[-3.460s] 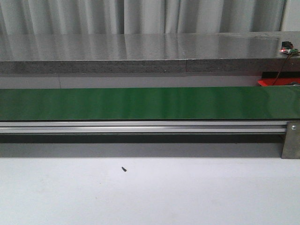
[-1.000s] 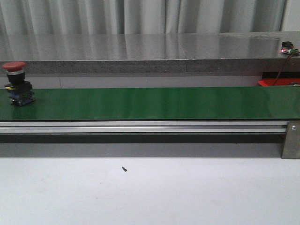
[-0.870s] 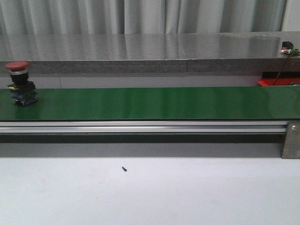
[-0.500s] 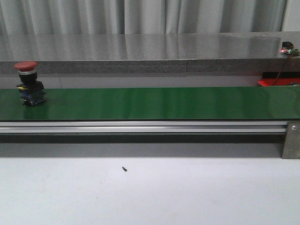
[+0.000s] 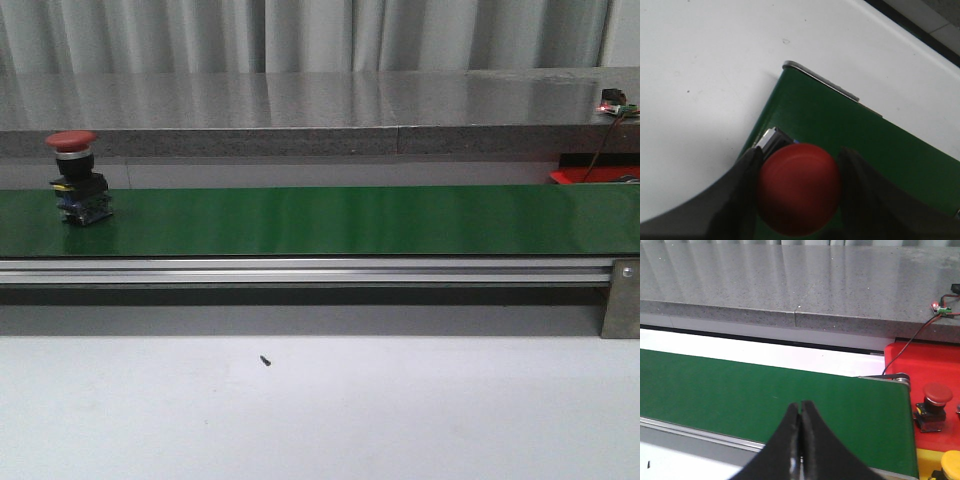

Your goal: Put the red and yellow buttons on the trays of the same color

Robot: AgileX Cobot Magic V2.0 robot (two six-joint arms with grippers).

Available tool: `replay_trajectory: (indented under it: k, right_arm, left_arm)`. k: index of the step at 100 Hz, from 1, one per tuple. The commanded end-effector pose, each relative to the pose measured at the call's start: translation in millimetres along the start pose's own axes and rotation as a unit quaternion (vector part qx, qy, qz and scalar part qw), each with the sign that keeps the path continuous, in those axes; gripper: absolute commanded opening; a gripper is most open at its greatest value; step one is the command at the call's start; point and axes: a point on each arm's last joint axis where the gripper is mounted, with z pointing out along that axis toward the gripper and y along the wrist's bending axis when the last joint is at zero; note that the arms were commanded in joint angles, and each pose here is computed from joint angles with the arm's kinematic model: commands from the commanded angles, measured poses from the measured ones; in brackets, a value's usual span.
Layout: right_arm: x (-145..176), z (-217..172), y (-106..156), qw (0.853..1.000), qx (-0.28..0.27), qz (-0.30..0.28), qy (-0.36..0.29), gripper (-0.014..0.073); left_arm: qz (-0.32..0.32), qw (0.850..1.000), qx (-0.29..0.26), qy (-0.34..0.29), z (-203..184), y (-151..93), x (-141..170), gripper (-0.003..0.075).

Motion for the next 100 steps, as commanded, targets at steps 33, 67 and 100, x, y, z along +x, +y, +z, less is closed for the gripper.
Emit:
replay_trajectory:
  k: [33, 67, 100]
  right_arm:
    - [-10.0, -1.4, -1.1, 1.0, 0.009, 0.005, -0.022, -0.0059]
    - [-10.0, -1.4, -1.1, 1.0, 0.009, 0.005, -0.022, -0.0059]
    - [-10.0, -1.4, -1.1, 1.0, 0.009, 0.005, -0.022, -0.0059]
  left_arm:
    - [0.033, 0.999, 0.01, -0.011, 6.4, -22.2, -3.7, 0.0185]
    - [0.03, 0.999, 0.01, 0.005, 15.0, -19.2, -1.8, 0.0579]
    - [0.066, 0.998, 0.013, -0.016, -10.3, -28.5, -1.9, 0.0558]
